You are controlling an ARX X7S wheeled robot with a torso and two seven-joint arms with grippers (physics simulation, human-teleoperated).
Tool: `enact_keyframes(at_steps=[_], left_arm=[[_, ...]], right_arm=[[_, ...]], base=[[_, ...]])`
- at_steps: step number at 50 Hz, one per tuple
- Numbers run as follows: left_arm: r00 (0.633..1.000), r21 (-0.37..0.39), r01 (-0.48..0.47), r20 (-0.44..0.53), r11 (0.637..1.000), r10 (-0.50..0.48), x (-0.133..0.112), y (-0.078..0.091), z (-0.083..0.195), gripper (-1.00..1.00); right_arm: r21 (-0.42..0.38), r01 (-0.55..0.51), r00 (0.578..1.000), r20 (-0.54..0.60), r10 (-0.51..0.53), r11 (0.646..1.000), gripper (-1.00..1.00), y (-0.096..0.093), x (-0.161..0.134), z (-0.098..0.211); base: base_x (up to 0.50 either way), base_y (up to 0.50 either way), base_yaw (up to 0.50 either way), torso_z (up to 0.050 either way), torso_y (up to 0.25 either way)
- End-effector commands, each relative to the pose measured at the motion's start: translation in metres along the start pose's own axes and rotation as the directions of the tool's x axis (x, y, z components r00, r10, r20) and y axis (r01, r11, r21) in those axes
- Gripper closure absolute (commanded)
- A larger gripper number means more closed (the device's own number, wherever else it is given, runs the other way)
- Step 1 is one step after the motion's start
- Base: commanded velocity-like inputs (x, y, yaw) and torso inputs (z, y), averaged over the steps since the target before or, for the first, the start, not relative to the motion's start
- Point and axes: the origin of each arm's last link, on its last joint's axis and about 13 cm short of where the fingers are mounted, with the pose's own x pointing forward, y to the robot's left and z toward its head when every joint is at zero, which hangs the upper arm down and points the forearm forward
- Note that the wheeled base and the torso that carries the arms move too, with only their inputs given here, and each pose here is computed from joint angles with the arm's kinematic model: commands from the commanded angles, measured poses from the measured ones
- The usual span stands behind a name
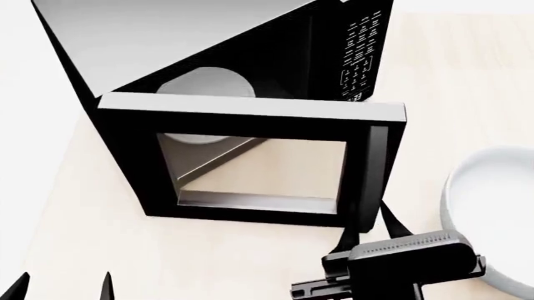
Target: Open the microwave.
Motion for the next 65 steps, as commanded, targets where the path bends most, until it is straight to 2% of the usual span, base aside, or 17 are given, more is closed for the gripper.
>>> enact_keyframes(at_steps=[1,11,23,24,31,44,65], left_arm=[[1.000,0.000,-0.001,0.002,1.000,0.001,-0.001,0.000,0.000,-1.00],[1.000,0.003,0.002,0.002,1.000,-0.002,-0.001,0.000,0.000,-1.00],[1.000,0.003,0.001,0.002,1.000,-0.001,0.000,0.000,-0.001,-1.00],[1.000,0.003,0.002,0.002,1.000,-0.002,0.000,0.000,-0.001,-1.00],[1.000,0.002,0.002,0.001,1.000,-0.002,0.000,0.000,-0.001,-1.00],[1.000,0.000,0.000,0.001,1.000,0.000,-0.001,0.000,0.000,-1.00],[1.000,0.006,0.002,0.004,1.000,-0.002,-0.001,0.000,0.000,-1.00]], right_arm=[[0.218,-0.268,0.963,0.082,0.256,0.938,1.00,0.035,-0.024,0.009],[0.252,-0.270,0.962,0.116,0.248,0.929,1.00,0.036,-0.036,0.007],[0.256,-0.264,0.963,0.116,0.241,0.930,1.00,0.035,-0.033,0.003],[0.257,-0.264,0.963,0.116,0.242,0.930,-1.00,0.035,-0.033,0.003],[0.253,-0.275,0.960,0.118,0.252,0.928,-1.00,0.040,-0.032,0.002],[0.256,-0.262,0.963,0.140,0.233,0.931,-1.00,0.035,-0.033,0.002],[0.301,-0.136,0.981,0.177,0.084,0.944,-1.00,-0.001,-0.041,0.003]], base=[[0.00,0.00,0.00,0.000,0.000],[0.00,0.00,0.00,0.000,0.000],[0.00,0.00,0.00,0.000,0.000],[0.00,0.00,0.00,0.000,0.000],[0.00,0.00,0.00,0.000,0.000],[0.00,0.00,0.00,0.000,0.000],[0.00,0.00,0.00,0.000,0.001]])
